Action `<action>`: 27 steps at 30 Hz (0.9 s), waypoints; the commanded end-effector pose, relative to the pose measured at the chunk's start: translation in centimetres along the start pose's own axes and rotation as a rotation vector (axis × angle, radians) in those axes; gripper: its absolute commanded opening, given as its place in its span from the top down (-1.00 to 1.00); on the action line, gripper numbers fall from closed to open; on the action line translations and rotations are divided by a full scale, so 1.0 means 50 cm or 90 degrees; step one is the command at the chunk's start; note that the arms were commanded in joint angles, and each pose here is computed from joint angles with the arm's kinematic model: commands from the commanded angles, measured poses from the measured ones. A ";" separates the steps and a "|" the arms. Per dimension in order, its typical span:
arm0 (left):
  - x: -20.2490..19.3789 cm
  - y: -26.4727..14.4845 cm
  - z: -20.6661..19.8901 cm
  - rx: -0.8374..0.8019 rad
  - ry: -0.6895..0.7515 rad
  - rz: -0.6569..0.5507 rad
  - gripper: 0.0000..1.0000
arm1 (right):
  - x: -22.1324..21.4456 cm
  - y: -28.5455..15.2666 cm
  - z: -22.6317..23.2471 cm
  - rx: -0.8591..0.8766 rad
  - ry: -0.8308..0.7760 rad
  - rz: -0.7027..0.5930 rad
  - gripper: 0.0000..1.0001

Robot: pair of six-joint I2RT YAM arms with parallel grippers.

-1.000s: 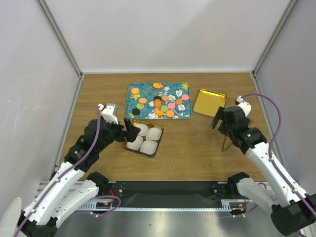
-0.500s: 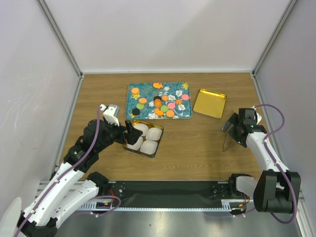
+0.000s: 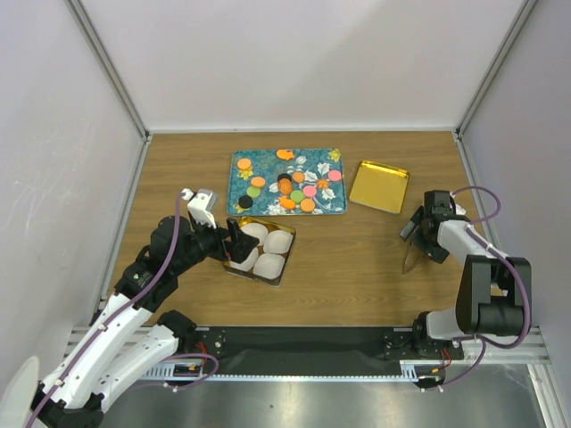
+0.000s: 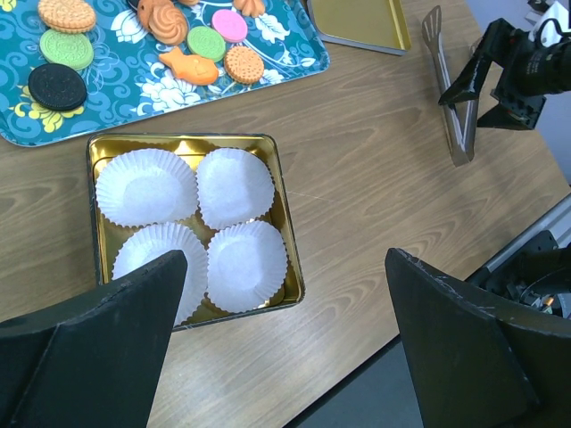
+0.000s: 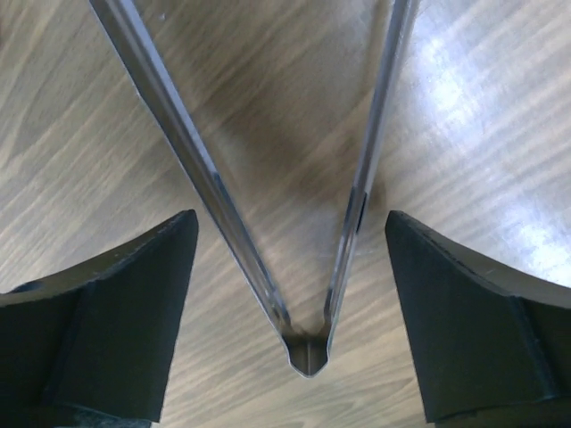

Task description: Pack the cookies

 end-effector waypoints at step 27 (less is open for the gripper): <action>0.017 -0.004 -0.004 -0.008 0.014 -0.023 -1.00 | 0.070 -0.088 0.062 0.057 -0.051 -0.092 -0.16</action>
Point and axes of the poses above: each gripper's point midway between its finger pads, its own y axis out along the fingers, its own z axis along the line the jaws close on, x = y × z, the point moved 7 cm from there along -y, back along the fingers, and after that the axes turned 4 degrees about y, right-handed, at the moved point
